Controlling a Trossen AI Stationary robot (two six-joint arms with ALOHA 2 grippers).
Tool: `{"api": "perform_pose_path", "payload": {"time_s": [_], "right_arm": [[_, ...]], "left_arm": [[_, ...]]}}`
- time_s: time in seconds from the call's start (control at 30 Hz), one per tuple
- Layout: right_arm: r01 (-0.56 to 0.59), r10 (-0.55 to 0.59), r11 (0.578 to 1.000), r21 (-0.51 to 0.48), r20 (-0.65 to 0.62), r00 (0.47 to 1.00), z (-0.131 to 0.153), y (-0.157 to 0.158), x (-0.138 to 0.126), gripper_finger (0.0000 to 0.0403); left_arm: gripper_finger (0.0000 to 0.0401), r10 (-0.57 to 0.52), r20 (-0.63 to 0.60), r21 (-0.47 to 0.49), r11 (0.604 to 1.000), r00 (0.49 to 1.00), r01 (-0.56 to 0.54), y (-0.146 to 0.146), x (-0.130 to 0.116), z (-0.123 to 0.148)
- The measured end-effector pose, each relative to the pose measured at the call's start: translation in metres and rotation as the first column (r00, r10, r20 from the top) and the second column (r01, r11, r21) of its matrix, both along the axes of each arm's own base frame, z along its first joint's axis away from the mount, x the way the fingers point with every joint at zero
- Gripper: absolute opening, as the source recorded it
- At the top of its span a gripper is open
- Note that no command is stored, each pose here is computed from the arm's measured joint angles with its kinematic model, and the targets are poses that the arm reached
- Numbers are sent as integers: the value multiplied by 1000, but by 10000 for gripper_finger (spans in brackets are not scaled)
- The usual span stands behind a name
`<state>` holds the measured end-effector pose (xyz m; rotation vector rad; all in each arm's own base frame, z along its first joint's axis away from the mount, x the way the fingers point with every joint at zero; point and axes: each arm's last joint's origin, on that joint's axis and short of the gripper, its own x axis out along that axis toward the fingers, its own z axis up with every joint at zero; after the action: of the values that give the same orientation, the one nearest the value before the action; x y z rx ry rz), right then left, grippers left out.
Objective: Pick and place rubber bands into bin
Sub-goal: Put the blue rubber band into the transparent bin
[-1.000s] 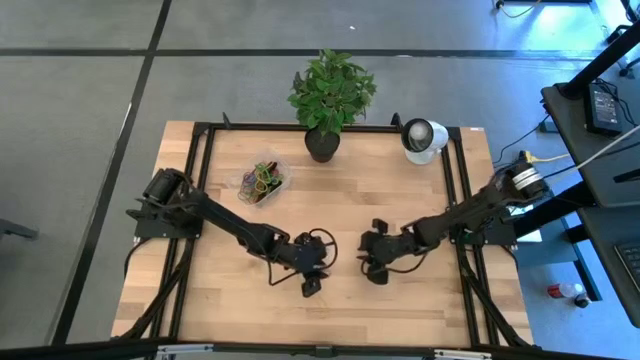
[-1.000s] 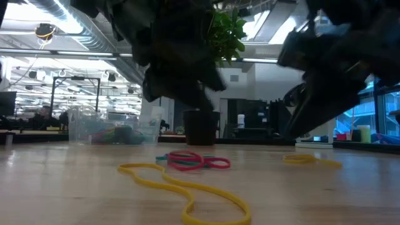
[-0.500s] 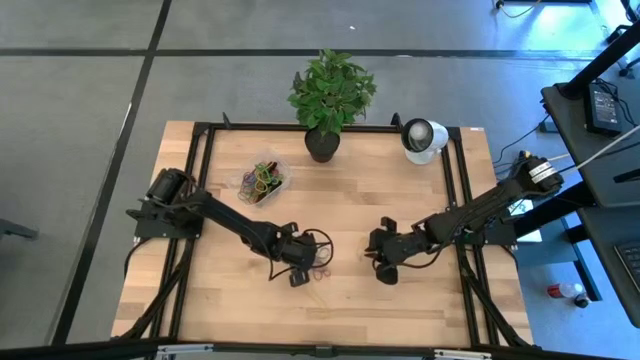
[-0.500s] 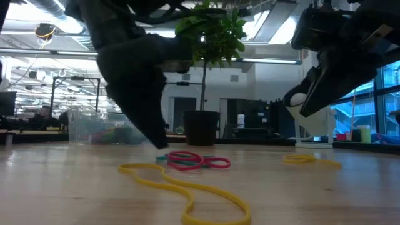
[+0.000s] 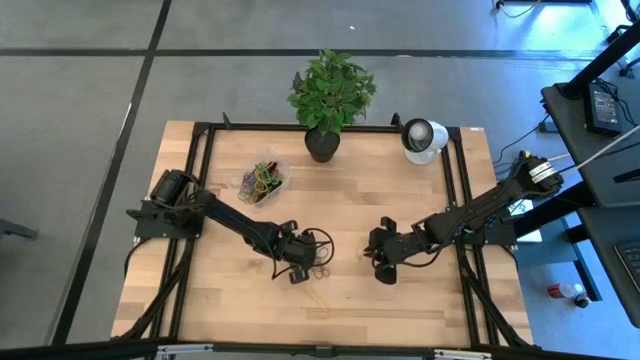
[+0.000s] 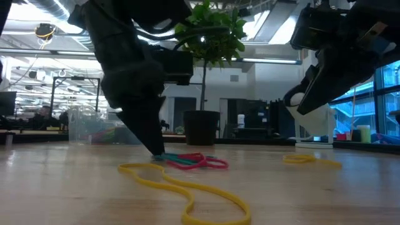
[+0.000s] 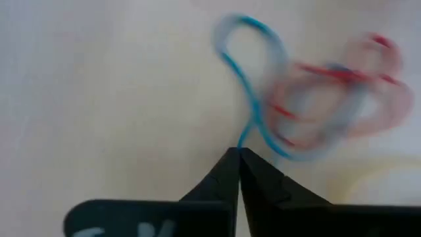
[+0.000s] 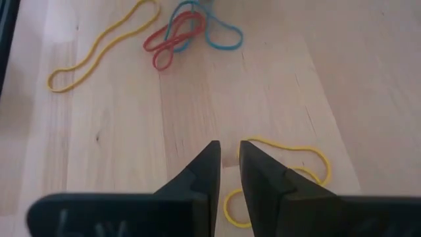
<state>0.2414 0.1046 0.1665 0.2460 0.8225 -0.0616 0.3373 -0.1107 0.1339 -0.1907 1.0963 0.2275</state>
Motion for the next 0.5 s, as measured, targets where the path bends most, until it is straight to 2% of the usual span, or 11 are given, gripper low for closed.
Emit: {"api": "perform_pose_path", "payload": {"time_s": [0.07,0.13,0.27,0.5], "right_arm": [[1,-1,1000,-3,1,1000,0,0,0,61],[9,-9,1000,-15,3,1000,0,-1,0,61],[-3,4,999,-32,4,1000,0,-1,0,61],[-7,7,999,-42,6,1000,0,-1,0,61]], "left_arm": [[3,-23,18,-25,999,1000,24,-3,-5,13],[2,-27,86,-40,999,996,31,-5,-8,35],[2,8,213,11,1000,977,-11,-3,-19,72],[2,12,463,110,991,886,-71,-4,-40,147]]}}
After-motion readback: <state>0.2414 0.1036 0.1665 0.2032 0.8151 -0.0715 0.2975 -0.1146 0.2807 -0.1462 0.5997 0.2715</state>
